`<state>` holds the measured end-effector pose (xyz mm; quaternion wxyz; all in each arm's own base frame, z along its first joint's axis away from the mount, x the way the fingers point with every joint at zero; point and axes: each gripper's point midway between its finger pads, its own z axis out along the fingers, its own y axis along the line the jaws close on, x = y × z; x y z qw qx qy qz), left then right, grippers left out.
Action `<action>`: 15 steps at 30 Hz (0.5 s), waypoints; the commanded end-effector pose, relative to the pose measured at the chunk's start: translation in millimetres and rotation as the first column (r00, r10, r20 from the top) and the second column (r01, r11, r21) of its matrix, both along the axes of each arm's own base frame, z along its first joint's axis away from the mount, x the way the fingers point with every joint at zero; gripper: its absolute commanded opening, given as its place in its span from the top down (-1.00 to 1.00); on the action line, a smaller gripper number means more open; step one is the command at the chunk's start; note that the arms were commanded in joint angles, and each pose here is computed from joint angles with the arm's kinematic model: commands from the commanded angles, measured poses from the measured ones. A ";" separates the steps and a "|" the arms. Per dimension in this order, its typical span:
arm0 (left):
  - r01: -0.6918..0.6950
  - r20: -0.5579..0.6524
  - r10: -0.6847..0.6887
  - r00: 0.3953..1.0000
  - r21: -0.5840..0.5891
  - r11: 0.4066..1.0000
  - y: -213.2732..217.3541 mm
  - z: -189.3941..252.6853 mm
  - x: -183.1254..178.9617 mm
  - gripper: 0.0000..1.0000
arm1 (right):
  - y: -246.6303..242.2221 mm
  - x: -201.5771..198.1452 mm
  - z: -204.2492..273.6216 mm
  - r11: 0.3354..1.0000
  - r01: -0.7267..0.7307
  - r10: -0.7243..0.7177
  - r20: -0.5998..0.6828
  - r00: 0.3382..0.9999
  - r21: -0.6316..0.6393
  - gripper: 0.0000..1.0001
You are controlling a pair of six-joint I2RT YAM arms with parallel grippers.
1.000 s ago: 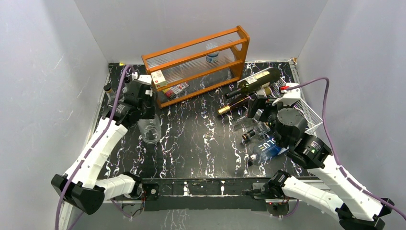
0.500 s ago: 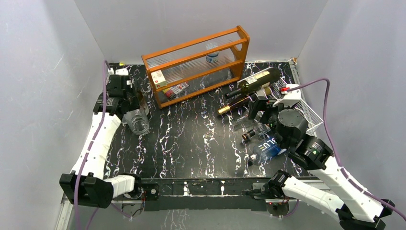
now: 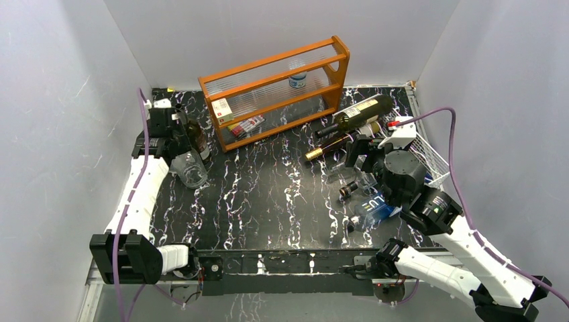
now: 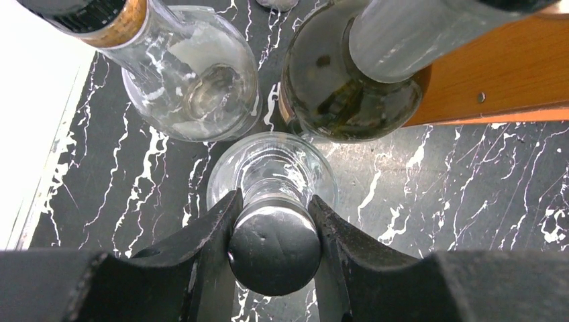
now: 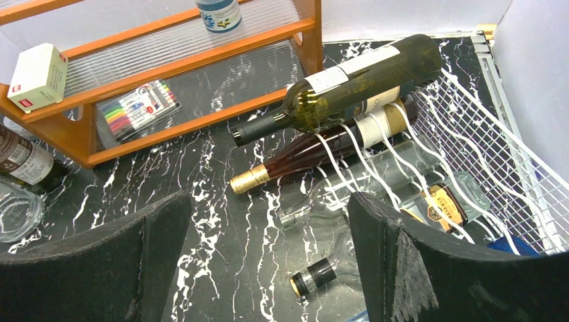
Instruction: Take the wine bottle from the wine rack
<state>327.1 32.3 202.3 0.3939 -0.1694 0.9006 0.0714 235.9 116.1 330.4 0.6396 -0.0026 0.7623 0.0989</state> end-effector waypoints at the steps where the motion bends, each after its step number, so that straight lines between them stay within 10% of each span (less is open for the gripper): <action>1: -0.019 0.166 0.015 0.986 0.018 1.000 6.1 36.3 14.6 0.43 | 2.1 1.4 17.1 0.998 0.000 -0.003 0.041 0.999 0.055 -0.96; 15: 0.021 0.183 -0.021 0.983 0.002 1.000 -0.5 61.3 1.0 -0.77 | 2.9 -0.7 20.6 0.998 -0.013 0.010 0.042 0.999 0.066 -0.96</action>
